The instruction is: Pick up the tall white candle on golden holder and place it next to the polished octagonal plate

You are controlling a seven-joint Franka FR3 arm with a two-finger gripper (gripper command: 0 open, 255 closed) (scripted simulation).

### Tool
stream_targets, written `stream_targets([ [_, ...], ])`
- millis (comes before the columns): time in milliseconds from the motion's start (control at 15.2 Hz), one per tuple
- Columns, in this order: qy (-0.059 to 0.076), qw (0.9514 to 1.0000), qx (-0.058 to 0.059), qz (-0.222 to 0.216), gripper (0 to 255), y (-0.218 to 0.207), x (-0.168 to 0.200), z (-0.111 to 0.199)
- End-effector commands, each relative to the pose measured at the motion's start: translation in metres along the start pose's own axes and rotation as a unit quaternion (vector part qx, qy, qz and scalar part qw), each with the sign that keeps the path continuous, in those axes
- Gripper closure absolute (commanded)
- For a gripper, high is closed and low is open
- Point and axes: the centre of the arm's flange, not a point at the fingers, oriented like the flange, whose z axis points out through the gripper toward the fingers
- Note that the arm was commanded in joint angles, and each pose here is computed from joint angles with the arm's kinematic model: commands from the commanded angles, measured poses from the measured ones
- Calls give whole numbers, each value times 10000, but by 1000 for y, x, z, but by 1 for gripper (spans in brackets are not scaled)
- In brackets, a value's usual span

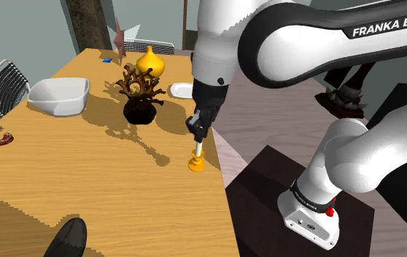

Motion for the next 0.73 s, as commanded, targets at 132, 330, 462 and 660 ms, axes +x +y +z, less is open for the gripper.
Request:
stream_targets([
  [132, -2, 10000, -1, 0, 255, -1, 1, -21],
  [330, -2, 10000, -1, 0, 255, -1, 2, -37],
  [462, -2, 10000, -1, 0, 255, -1, 2, -47],
  [660, -2, 10000, -1, 0, 255, -1, 3, -63],
])
